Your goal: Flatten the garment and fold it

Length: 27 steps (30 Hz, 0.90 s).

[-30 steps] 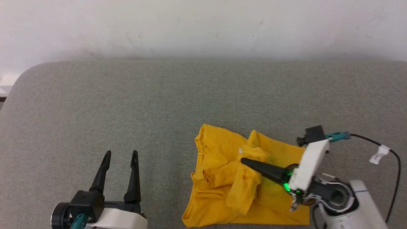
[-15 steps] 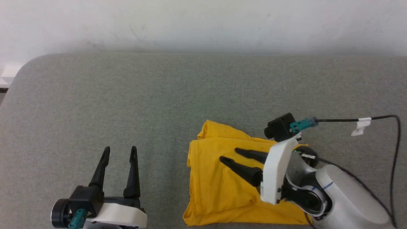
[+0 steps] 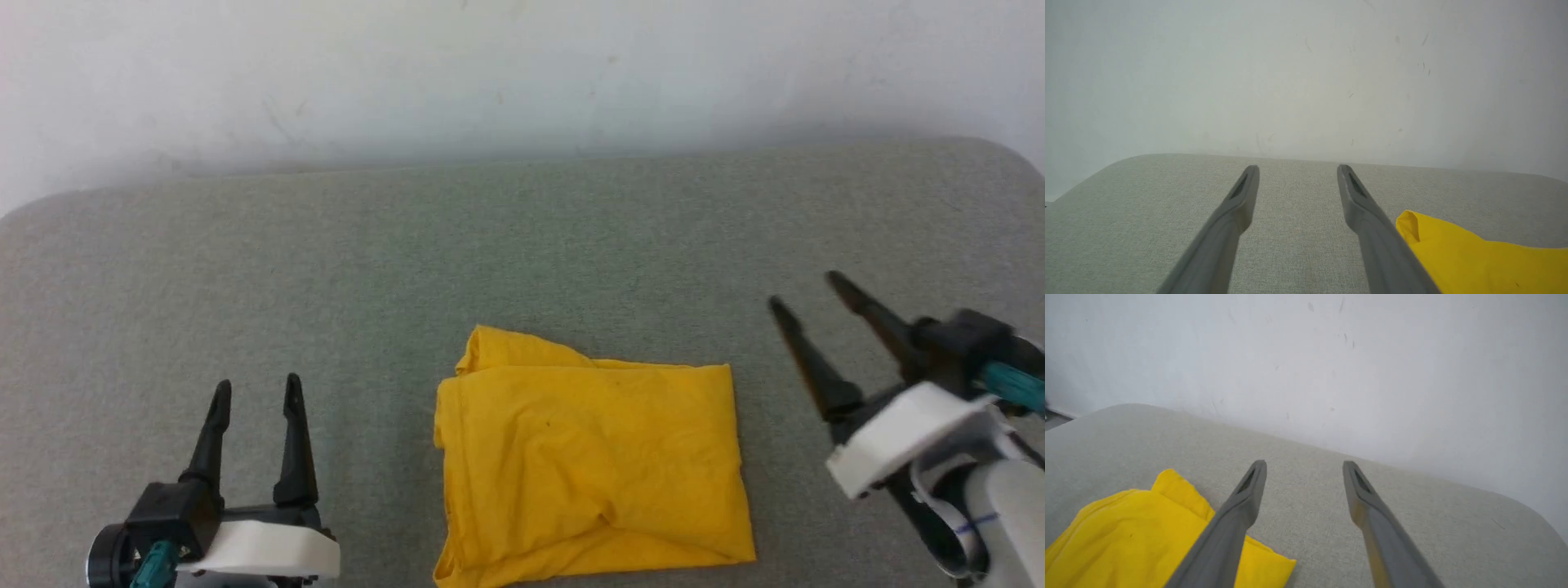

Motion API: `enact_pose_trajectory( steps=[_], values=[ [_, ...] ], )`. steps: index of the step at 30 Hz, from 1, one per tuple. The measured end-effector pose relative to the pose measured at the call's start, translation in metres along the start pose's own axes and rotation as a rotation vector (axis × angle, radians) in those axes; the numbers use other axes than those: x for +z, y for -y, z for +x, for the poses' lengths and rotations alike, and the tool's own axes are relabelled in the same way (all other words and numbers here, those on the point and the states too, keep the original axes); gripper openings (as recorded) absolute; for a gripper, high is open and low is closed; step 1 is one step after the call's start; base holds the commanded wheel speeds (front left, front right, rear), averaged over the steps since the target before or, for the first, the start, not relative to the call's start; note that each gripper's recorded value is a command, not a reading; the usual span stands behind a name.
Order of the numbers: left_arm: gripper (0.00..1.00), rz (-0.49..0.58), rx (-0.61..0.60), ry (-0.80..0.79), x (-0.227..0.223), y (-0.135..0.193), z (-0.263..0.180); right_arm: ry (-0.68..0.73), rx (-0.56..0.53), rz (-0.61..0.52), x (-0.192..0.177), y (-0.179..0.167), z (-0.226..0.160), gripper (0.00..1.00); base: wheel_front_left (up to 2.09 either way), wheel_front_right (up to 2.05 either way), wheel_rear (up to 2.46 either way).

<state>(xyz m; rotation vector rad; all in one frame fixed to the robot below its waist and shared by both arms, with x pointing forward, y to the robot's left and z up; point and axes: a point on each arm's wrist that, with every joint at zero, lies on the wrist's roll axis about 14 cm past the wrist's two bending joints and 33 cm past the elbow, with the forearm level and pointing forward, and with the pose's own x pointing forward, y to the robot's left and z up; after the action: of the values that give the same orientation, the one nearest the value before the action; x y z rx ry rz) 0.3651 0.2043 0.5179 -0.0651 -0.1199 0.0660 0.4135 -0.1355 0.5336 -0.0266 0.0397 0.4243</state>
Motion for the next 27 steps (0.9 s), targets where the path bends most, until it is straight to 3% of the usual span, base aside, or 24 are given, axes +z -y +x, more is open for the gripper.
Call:
enact_pose_trajectory(
  steps=[9, 17, 21, 27],
  values=[
    [1.00, -0.007, -0.014, -0.020, -0.007, 0.004, -0.001, 0.193, -0.329, 0.076, 0.023, 0.053, -0.070, 1.00, 0.00, 0.00, 0.00],
    [1.00, -0.012, -0.022, -0.060, -0.018, 0.006, -0.005, 0.147, -0.445, 0.211, 0.003, 0.068, -0.099, 1.00, 0.00, 0.00, 0.00],
    [1.00, -0.022, -0.009, -0.073, -0.022, 0.002, -0.009, 0.015, -0.507, 0.358, -0.032, 0.090, -0.112, 1.00, 0.00, 0.00, 0.00],
    [1.00, -0.025, 0.019, -0.081, -0.024, -0.006, -0.015, -0.334, -0.511, 0.649, -0.104, 0.104, -0.130, 1.00, 0.00, 0.00, 0.00]
  ],
)
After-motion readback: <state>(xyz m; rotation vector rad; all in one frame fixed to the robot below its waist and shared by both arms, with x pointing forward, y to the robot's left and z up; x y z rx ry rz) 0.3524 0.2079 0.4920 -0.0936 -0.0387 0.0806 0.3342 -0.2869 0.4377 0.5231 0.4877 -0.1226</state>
